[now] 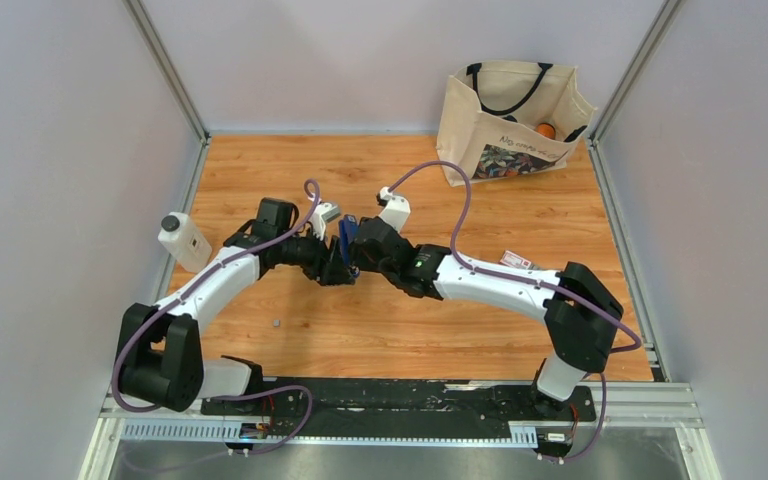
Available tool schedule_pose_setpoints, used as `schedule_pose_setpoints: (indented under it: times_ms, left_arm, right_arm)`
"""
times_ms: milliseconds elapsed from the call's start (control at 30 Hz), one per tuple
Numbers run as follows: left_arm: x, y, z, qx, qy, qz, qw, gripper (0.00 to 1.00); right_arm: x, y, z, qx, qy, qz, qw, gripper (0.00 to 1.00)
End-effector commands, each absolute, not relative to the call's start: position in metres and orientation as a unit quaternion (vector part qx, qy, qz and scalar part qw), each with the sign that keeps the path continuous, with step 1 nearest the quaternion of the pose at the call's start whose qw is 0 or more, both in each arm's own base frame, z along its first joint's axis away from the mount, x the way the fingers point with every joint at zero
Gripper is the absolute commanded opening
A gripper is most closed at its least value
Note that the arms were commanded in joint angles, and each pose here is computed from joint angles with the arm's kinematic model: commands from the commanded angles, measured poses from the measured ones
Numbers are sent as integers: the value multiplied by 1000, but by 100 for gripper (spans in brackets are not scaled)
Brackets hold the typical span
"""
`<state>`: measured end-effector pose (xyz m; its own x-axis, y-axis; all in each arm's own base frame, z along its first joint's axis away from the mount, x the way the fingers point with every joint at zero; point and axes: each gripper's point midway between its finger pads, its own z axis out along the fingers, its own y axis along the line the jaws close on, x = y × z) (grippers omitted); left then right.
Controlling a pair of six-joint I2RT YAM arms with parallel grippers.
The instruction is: Unload the staples from the stapler
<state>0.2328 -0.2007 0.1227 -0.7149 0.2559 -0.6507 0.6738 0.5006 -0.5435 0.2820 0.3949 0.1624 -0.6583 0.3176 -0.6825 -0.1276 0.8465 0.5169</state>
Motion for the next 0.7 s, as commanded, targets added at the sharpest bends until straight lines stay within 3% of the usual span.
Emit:
schedule_pose_setpoints:
  times_ms: [0,367,667]
  left_arm:
    - [237,-208,130,295,813,-428,264,63]
    - [239,-204,129,330,805,-410,274,10]
    - [253,-184,118,384,804,-326,316,6]
  right_arm:
    - [285,408,224,104,816,358,442,0]
    - [260,406,217,92,818,380,422,0]
    - [246,387,185,47,837,352,417,0]
